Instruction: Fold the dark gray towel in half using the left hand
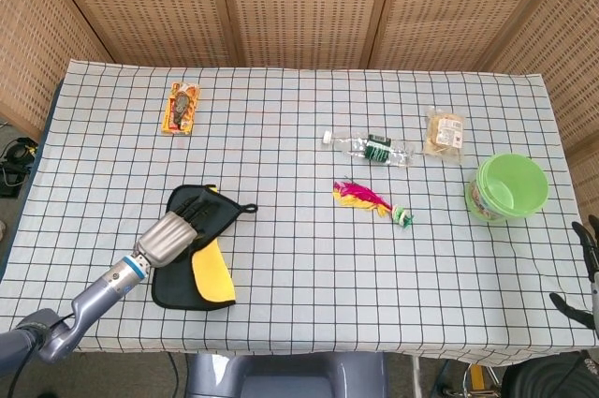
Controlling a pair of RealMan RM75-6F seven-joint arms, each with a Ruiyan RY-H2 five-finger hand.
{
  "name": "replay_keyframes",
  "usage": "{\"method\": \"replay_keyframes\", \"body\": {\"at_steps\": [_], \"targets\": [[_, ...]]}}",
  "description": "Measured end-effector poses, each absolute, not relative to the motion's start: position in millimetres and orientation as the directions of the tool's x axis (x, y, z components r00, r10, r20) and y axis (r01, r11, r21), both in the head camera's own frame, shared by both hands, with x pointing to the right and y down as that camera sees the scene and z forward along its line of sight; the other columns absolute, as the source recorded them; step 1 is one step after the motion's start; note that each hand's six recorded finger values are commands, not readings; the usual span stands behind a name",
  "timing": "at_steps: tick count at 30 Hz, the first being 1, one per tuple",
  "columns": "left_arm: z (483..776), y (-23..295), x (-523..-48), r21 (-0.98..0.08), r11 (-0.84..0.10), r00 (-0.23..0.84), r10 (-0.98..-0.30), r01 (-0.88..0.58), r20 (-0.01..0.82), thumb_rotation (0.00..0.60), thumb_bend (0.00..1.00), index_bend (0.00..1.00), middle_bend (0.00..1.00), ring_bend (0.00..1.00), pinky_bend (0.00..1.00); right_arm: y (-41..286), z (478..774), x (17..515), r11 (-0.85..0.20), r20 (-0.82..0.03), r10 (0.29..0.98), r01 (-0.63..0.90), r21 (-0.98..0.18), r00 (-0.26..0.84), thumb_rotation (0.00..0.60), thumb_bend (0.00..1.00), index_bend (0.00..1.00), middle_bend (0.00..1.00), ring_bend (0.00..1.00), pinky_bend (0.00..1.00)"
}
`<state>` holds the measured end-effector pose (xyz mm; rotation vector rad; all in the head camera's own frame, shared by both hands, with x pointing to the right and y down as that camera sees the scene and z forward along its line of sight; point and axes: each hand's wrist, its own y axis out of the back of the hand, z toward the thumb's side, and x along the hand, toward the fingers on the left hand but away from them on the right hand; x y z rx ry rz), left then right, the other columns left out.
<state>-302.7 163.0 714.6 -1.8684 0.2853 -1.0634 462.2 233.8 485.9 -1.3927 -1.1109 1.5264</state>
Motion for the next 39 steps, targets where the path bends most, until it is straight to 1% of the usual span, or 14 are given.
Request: {"method": "replay_keyframes", "body": {"at_steps": [9,20,22,23,24,25,26,27,30,34,39], "targets": [[721.5,168.8,-341.6,-0.799,-0.575,0.526,-0.63,0.179,0.571,0.6,0.4,0.62,0.0,0.0,0.0,234.8,486.7,459.6,-0.322,-0.321,0.942,0.009,-0.947,-0.095,0.6,0.0,0.02,0.0,0.0,0.0],[727.4,174.0,-360.4,-0.787,-0.598,0.488,-0.646,0.154,0.587,0.6,0.4,0.61,0.0,0.0,0.0,235.3,488.2,458.4,-0.329,-0.328,0.94,0.008,-0.944,-0.094,0.6,0.0,0.02,0.0,0.0,0.0],[728.2,174.1,-362.3,-0.785,-0.6,0.485,-0.647,0.154,0.589,0.6,0.4,0.52,0.0,0.0,0.0,235.4,488.4,458.4,-0.331,-0.33,0.939,0.008,-0.944,-0.095,0.6,0.0,0.02,0.0,0.0,0.0],[728.6,174.2,-363.4,-0.784,-0.602,0.483,-0.647,0.152,0.591,0.6,0.38,0.41,0.0,0.0,0.0,235.4,488.3,458.4,-0.331,-0.33,0.939,0.008,-0.944,-0.095,0.6,0.0,0.02,0.0,0.0,0.0],[728.9,174.4,-364.0,-0.782,-0.605,0.481,-0.647,0.15,0.592,0.6,0.35,0.27,0.0,0.0,0.0,235.5,488.3,458.5,-0.331,-0.33,0.939,0.007,-0.944,-0.094,0.6,0.0,0.02,0.0,0.0,0.0],[729.1,174.6,-364.7,-0.781,-0.608,0.48,-0.647,0.146,0.593,0.6,0.32,0.17,0.0,0.0,0.0,235.5,488.3,458.4,-0.331,-0.33,0.939,0.007,-0.944,-0.094,0.6,0.0,0.02,0.0,0.0,0.0],[729.2,174.6,-365.8,-0.779,-0.611,0.477,-0.647,0.141,0.595,0.6,0.26,0.07,0.0,0.0,0.0,235.6,488.3,458.5,-0.331,-0.33,0.939,0.007,-0.944,-0.094,0.6,0.0,0.02,0.0,0.0,0.0],[729.2,174.5,-366.9,-0.778,-0.613,0.475,-0.648,0.138,0.595,0.6,0.22,0.01,0.0,0.0,0.0,235.7,488.2,458.5,-0.331,-0.33,0.939,0.008,-0.944,-0.094,0.6,0.0,0.02,0.0,0.0,0.0],[725.8,172.9,-370.3,-0.78,-0.614,0.473,-0.656,0.119,0.588,0.6,0.13,0.0,0.0,0.0,0.0,235.7,488.0,458.4,-0.33,-0.33,0.939,0.008,-0.944,-0.094,0.6,0.0,0.02,0.0,0.0,0.0],[714.4,168.1,-376.7,-0.796,-0.597,0.479,-0.674,0.095,0.562,0.6,0.12,0.0,0.0,0.0,0.0,235.9,487.7,457.9,-0.331,-0.33,0.939,0.01,-0.944,-0.091,0.6,0.0,0.02,0.0,0.0,0.0],[692.9,159.2,-393.9,-0.822,-0.565,0.471,-0.709,0.066,0.525,0.6,0.12,0.0,0.0,0.0,0.0,236.3,486.8,457.6,-0.33,-0.329,0.94,0.013,-0.944,-0.089,0.6,0.0,0.02,0.0,0.0,0.0]]}}
